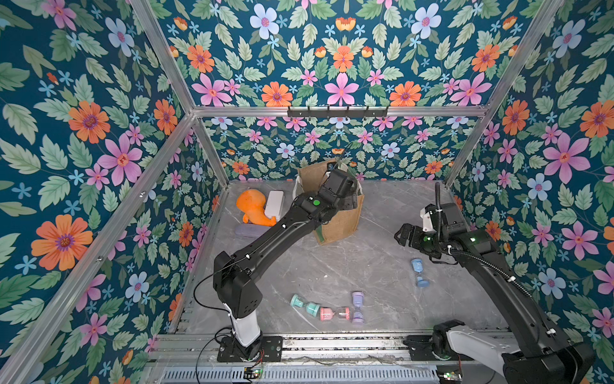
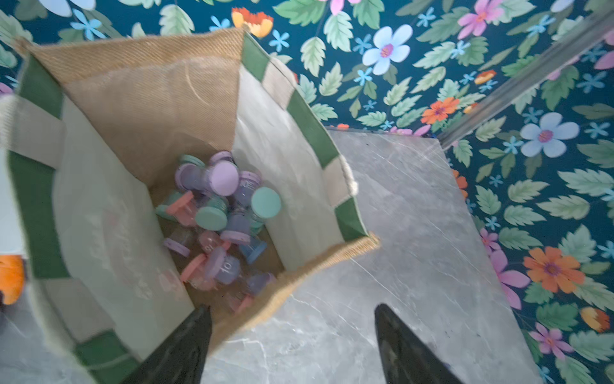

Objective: Put the hourglass into the canvas bag
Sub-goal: Place the hourglass in the canvas bag, then pick up the hourglass from the center of the board.

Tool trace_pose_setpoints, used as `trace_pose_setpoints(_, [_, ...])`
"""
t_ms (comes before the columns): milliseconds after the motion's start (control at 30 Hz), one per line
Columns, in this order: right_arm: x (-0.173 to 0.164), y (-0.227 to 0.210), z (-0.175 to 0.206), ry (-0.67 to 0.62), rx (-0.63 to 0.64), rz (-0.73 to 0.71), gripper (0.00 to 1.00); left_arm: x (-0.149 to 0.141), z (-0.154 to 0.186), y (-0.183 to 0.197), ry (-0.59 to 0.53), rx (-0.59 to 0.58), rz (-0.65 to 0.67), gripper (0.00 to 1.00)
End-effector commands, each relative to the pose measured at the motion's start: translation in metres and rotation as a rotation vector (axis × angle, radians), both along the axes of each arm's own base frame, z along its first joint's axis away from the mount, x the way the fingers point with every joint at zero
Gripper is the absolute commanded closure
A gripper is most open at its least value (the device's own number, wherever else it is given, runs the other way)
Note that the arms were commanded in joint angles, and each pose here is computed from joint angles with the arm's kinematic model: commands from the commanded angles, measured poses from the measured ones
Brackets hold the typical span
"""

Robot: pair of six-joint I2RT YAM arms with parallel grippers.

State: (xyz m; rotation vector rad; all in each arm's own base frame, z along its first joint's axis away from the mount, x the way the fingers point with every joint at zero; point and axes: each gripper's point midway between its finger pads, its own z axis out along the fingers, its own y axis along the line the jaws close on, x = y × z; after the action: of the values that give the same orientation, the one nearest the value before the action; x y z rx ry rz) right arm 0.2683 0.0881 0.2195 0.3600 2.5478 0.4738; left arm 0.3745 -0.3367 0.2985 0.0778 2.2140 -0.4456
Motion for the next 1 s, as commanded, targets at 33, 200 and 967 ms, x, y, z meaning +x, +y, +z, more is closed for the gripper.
trace_pose_setpoints(33, [-0.023, -0.024, -0.018, 0.087, -0.040, -0.085, 0.01, -0.023, -0.002, -0.032, 0.001, -0.078, -0.010, 0.21])
trace_pose_setpoints(200, [-0.027, -0.042, -0.036, 0.122, 0.003, -0.162, 0.01, -0.045, -0.030, -0.077, 0.053, -0.090, -0.079, 0.21])
trace_pose_setpoints(967, [0.032, -0.070, -0.159, 0.492, -0.243, -0.057, 0.14, -0.066, -0.105, -0.093, 0.119, -0.037, -0.105, 0.04])
